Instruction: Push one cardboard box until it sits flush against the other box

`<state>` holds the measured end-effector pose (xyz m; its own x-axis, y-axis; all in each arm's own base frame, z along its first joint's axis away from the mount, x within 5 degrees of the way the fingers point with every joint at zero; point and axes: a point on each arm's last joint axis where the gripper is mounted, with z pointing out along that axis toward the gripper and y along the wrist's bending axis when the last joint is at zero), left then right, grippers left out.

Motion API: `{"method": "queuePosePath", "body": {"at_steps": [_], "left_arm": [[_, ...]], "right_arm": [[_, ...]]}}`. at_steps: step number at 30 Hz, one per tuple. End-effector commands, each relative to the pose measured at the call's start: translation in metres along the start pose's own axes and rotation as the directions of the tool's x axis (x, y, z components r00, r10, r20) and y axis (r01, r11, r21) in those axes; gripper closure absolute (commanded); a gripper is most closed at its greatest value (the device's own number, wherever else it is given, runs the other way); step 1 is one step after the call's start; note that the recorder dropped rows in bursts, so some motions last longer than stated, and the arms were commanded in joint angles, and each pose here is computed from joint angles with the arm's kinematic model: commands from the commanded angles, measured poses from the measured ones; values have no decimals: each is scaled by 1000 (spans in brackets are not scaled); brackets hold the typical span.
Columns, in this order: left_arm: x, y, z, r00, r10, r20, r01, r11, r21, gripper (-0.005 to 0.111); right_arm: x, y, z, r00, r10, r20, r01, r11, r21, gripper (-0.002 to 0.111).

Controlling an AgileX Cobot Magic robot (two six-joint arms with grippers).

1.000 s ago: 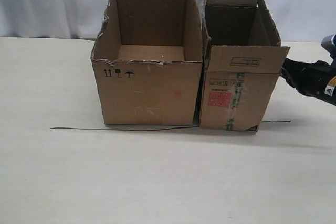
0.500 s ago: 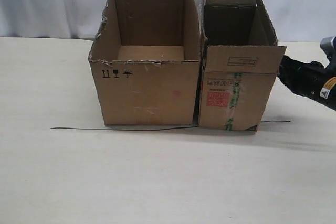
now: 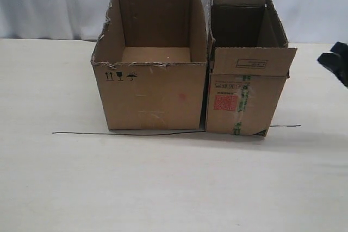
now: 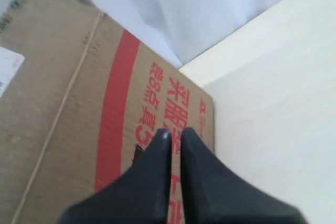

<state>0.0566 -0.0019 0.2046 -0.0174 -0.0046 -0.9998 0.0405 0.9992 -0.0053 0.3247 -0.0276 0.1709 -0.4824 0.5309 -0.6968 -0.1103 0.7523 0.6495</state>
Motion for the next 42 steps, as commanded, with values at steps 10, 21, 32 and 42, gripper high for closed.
{"method": "queuePosePath", "body": {"at_steps": [10,21,32,42], "left_arm": [[0,-1,0,1000,-1,13,0,1000,9,107],[0,-1,0,1000,-3,13,2,1000,9,107],[0,-1,0,1000,-3,13,2,1000,9,107],[0,0,0,1000,-2,6,2,1000,8,107]], "right_arm": [[29,62,-110,973,-225,60,218,971,103,103],[25,90,-140,931,-303,204,295,953,70,103],[35,106,-174,871,-427,242,382,899,214,103],[118,86,-233,708,-558,433,512,828,230,103]]}}
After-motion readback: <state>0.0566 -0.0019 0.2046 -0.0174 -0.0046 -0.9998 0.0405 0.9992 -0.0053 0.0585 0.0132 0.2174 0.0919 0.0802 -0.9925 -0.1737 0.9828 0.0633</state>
